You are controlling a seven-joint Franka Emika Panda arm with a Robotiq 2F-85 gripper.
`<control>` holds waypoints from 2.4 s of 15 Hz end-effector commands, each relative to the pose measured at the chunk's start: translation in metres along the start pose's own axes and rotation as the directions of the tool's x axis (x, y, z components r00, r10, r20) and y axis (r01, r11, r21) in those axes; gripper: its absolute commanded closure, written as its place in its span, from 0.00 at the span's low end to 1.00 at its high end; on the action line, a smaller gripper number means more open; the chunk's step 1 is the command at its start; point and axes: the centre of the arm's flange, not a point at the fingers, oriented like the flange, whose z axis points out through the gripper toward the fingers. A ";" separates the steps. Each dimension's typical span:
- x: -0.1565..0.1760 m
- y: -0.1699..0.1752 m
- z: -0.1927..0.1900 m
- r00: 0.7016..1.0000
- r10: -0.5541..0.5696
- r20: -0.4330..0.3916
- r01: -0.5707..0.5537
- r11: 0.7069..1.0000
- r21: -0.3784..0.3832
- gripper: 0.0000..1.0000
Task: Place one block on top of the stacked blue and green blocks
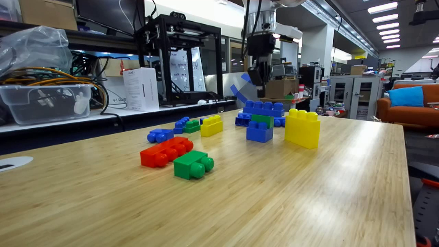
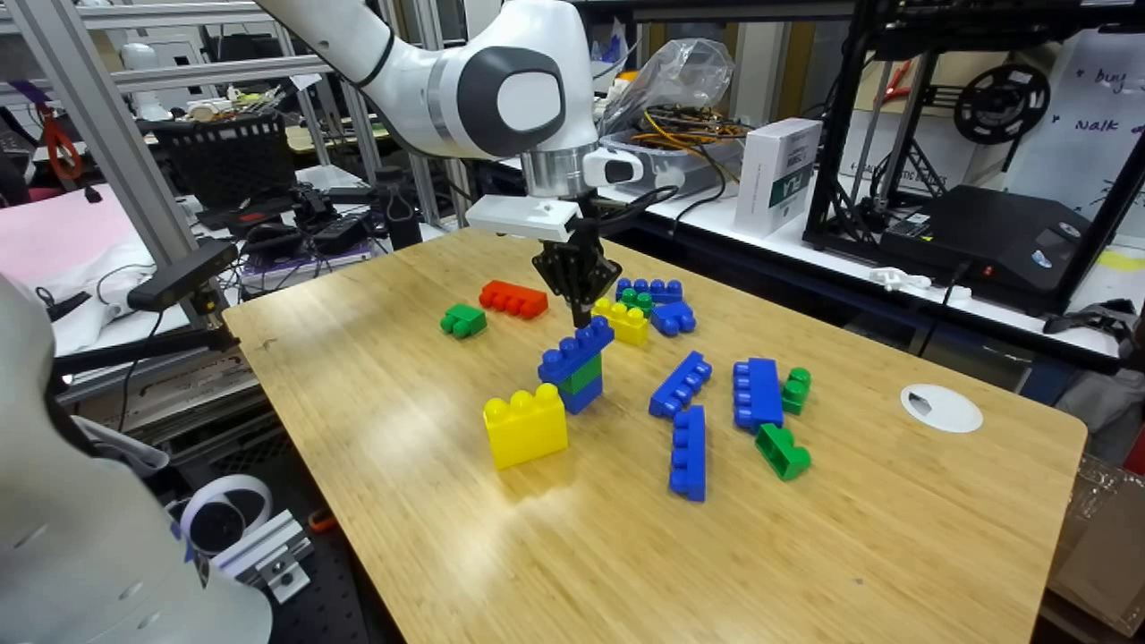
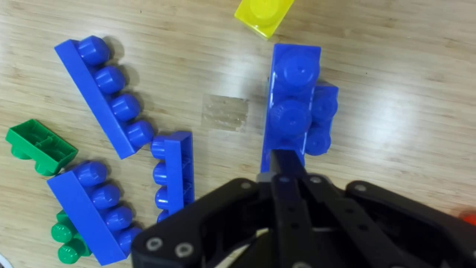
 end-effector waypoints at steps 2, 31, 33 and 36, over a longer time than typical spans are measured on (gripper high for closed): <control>0.002 -0.003 0.010 0.999 -0.036 0.020 0.036 0.999 0.016 1.00; 0.006 0.013 -0.038 0.996 -0.051 -0.079 0.048 0.998 -0.033 1.00; 0.008 0.013 -0.050 0.997 -0.033 -0.073 0.031 0.999 -0.029 1.00; 0.007 0.012 -0.064 0.996 -0.039 -0.079 0.035 0.998 -0.048 1.00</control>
